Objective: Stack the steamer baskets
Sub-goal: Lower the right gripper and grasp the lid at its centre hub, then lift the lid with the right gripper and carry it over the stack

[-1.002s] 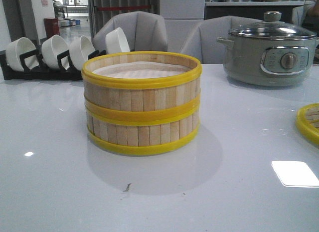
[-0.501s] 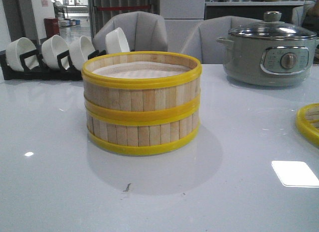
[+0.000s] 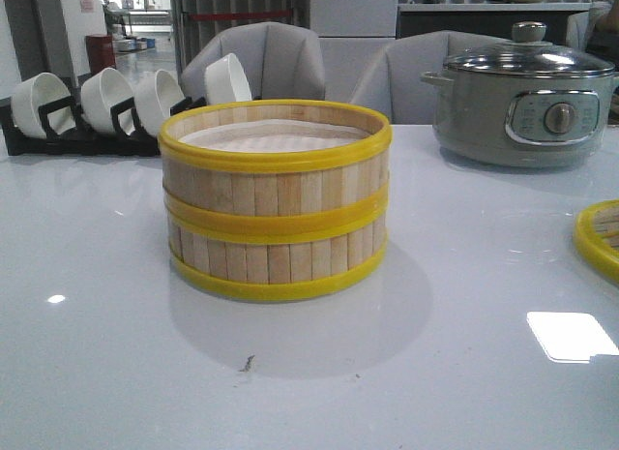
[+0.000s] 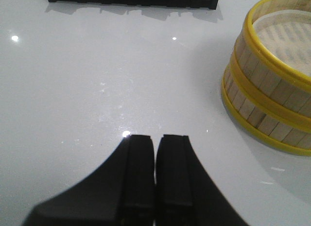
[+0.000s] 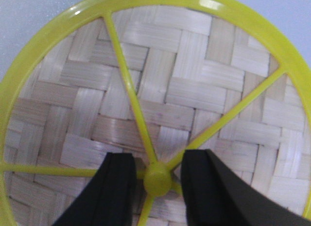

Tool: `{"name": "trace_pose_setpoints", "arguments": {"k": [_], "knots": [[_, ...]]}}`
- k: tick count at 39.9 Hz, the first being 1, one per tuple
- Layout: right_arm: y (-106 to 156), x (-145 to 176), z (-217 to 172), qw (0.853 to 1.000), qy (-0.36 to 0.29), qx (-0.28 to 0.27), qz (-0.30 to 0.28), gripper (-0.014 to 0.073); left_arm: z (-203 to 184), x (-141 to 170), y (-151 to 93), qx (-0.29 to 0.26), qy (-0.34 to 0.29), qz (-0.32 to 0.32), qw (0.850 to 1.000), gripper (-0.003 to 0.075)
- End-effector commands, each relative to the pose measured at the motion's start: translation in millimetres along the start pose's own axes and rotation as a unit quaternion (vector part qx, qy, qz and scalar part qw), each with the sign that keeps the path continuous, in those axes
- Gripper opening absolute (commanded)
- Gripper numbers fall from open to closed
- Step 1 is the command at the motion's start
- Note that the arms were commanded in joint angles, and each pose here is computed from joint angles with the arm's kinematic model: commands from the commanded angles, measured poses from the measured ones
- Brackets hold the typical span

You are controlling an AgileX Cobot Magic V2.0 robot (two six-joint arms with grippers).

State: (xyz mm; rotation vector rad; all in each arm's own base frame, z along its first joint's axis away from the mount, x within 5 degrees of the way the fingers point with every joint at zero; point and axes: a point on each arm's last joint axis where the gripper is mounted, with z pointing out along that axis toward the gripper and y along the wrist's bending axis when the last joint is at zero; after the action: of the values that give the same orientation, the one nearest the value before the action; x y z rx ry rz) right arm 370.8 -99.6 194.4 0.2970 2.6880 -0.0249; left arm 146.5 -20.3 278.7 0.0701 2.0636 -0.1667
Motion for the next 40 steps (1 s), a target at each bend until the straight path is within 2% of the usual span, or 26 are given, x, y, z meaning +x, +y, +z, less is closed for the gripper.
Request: {"name": "trace_pose_setpoints", "arguments": {"k": [1, 6, 14, 19, 24, 33, 40], "knots": [[-3, -17, -24, 0.998, -0.061, 0.008, -0.003, 0.0359, -4, -17, -2, 0.002, -0.054, 0.001, 0.999, 0.0085], [-3, -16, -24, 0.998, -0.058, 0.008, -0.002, 0.0277, -4, -17, -2, 0.002, -0.054, 0.001, 0.999, 0.0085], [-1, -15, -24, 0.999, -0.053, 0.006, -0.003, 0.0023, -4, -17, -2, 0.002, -0.054, 0.001, 0.999, 0.0085], [9, -18, -34, 0.997, -0.073, 0.001, -0.016, 0.0036, -4, -17, -2, 0.002, -0.054, 0.001, 0.999, 0.0085], [32, -24, -55, 0.993, -0.112, -0.011, -0.041, 0.0035, -4, -17, -2, 0.002, -0.054, 0.001, 0.999, 0.0085], [87, -44, -105, 0.982, -0.15, -0.053, -0.102, 0.0035, -4, -17, -2, 0.002, -0.054, 0.001, 0.999, 0.0085], [138, -62, -158, 0.963, -0.199, -0.096, -0.154, 0.0035, -4, -17, -2, 0.002, -0.054, 0.001, 0.999, 0.0085]]}}
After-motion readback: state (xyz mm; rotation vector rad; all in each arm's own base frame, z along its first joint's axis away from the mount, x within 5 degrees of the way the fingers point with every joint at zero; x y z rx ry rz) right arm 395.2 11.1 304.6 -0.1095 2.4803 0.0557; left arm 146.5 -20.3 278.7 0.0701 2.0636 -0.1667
